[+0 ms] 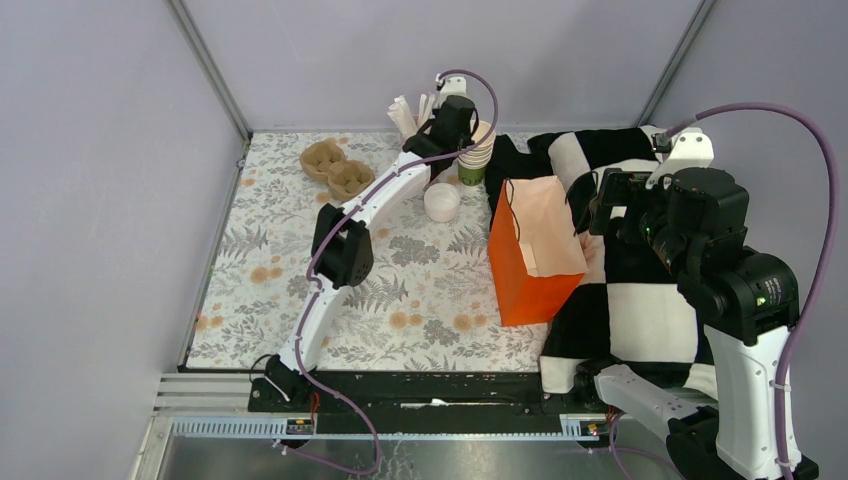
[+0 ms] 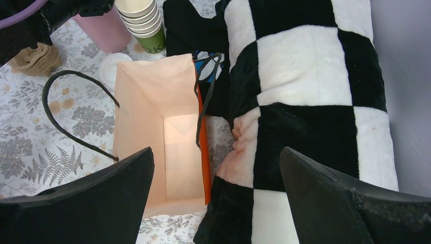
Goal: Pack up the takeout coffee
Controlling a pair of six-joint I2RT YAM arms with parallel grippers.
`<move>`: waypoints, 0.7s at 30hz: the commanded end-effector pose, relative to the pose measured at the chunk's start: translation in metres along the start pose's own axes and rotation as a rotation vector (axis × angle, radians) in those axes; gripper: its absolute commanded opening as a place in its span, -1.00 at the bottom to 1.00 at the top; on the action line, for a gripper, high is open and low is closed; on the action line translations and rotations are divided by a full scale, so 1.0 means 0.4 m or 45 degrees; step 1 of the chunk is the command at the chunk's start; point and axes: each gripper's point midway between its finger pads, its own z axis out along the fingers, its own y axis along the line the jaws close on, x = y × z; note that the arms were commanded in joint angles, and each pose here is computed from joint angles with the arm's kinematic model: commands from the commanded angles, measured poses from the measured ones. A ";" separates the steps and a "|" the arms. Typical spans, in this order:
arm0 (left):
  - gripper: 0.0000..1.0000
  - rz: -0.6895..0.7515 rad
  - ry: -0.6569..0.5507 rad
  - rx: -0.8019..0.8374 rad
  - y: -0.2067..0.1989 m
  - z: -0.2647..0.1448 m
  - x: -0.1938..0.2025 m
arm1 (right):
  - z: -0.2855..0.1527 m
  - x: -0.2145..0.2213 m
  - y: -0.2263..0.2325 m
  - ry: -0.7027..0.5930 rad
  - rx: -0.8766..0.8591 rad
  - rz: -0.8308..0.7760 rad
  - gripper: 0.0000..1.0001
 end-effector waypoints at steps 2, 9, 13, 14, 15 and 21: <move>-0.55 -0.040 -0.097 0.040 -0.030 -0.003 -0.064 | 0.000 -0.026 -0.010 -0.054 0.029 0.015 0.99; -0.47 -0.047 -0.062 0.048 -0.032 0.010 -0.033 | -0.003 -0.026 -0.012 -0.059 0.032 0.017 0.99; -0.56 -0.039 -0.058 0.042 -0.028 0.011 -0.030 | -0.004 -0.028 -0.015 -0.065 0.039 0.018 0.99; -0.60 -0.037 -0.061 0.041 -0.029 0.010 -0.033 | -0.005 -0.028 -0.016 -0.066 0.040 0.019 0.99; -0.63 -0.033 -0.064 0.037 -0.027 0.008 -0.036 | -0.005 -0.028 -0.016 -0.067 0.041 0.019 0.99; -0.79 -0.051 -0.128 0.040 -0.033 -0.017 -0.098 | -0.006 -0.028 -0.017 -0.068 0.042 0.016 0.99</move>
